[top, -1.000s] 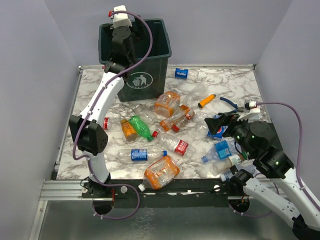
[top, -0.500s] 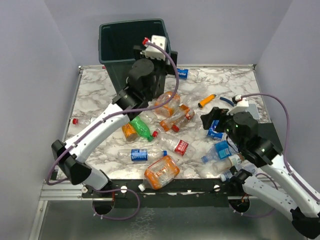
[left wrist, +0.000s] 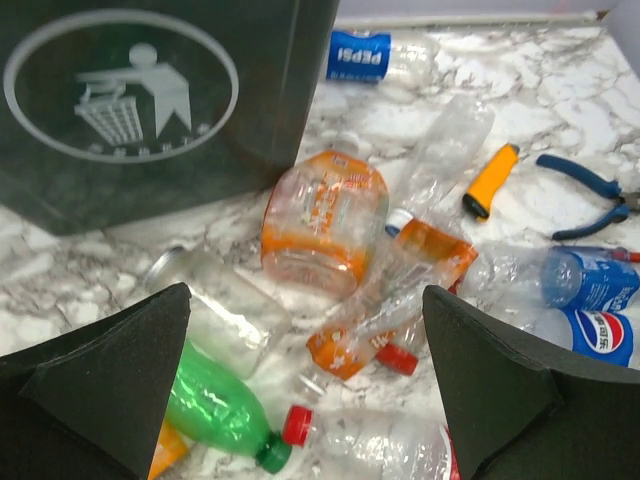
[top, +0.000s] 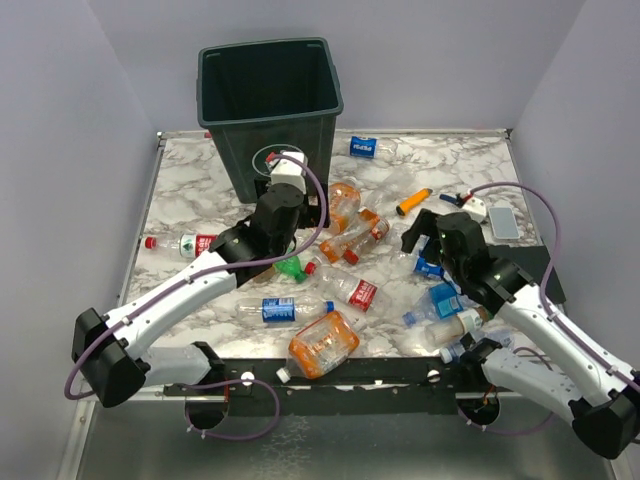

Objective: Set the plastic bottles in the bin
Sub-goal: Pick up the plastic bottle at the center of the board.

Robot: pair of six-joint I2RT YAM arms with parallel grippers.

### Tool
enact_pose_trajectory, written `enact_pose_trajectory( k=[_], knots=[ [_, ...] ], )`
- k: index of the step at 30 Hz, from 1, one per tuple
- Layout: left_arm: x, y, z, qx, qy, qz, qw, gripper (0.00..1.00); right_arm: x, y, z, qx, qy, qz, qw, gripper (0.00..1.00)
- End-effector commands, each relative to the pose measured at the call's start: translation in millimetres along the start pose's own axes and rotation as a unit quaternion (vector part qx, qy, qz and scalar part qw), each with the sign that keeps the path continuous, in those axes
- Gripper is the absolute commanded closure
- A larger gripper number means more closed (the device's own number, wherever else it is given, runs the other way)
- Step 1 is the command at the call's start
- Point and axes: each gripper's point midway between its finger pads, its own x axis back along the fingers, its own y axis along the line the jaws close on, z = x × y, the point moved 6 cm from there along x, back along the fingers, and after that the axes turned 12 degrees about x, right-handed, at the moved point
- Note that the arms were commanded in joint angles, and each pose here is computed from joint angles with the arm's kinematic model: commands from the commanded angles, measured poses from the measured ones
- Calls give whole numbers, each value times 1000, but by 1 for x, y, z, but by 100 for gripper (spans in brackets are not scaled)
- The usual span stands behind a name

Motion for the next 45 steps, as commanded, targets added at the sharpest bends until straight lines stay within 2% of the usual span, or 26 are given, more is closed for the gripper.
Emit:
enact_pose_trajectory(
  k=[1, 5, 11, 16, 21, 30, 45],
  knots=[
    [8, 14, 21, 63, 15, -24, 998, 1, -12, -19, 19, -144, 34, 28, 989, 0],
    [10, 21, 34, 37, 25, -16, 999, 1, -16, -38, 18, -257, -14, 29, 966, 0],
    [15, 29, 54, 55, 31, 2, 998, 1, -27, -72, 14, -318, -82, 131, 936, 0],
    [16, 24, 58, 64, 46, 21, 997, 1, -57, -90, 13, -370, -49, 139, 917, 0],
    [17, 24, 59, 66, 47, 24, 996, 1, -79, -87, 12, -413, -17, 117, 903, 0],
    [16, 24, 60, 66, 49, 22, 996, 1, -105, -90, 21, -458, -9, 136, 879, 2],
    [15, 25, 63, 64, 52, 18, 996, 1, -138, -93, 59, -454, 49, 165, 874, 13]
  ],
)
